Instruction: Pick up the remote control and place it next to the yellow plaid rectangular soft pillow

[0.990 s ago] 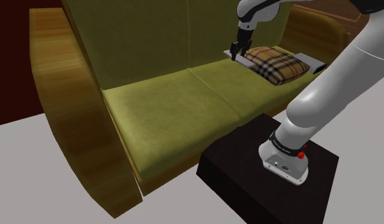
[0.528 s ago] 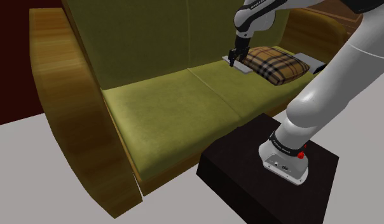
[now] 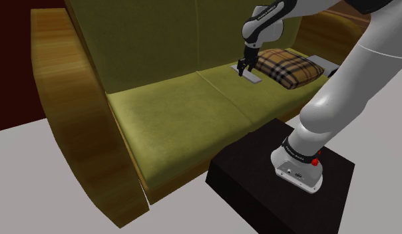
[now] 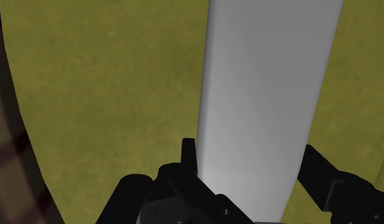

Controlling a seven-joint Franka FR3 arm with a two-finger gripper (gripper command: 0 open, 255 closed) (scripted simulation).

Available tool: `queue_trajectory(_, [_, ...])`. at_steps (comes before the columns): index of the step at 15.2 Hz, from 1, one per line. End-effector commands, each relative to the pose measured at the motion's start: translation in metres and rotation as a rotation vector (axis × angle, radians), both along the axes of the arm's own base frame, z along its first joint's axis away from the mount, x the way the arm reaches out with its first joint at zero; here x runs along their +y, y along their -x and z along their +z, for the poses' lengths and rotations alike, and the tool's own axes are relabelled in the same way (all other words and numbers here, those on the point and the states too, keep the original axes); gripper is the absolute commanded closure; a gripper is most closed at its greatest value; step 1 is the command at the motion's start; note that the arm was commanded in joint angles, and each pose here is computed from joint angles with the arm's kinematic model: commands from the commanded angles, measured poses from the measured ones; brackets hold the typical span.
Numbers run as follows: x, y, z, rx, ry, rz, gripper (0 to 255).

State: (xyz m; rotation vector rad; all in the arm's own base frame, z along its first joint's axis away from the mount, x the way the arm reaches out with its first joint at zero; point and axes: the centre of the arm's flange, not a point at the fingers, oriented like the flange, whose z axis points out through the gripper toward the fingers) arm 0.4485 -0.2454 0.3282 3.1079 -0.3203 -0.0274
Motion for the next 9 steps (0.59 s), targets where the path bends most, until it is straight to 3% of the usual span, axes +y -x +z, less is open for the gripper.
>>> queue_trajectory(1, [0.0, 0.0, -0.011, -0.001, 0.001, 0.0, 255])
queue_trajectory(5, [0.0, 0.0, -0.036, -0.001, 0.001, 0.0, 255])
queue_trajectory(9, [0.0, 0.0, -0.036, -0.001, 0.001, 0.0, 255])
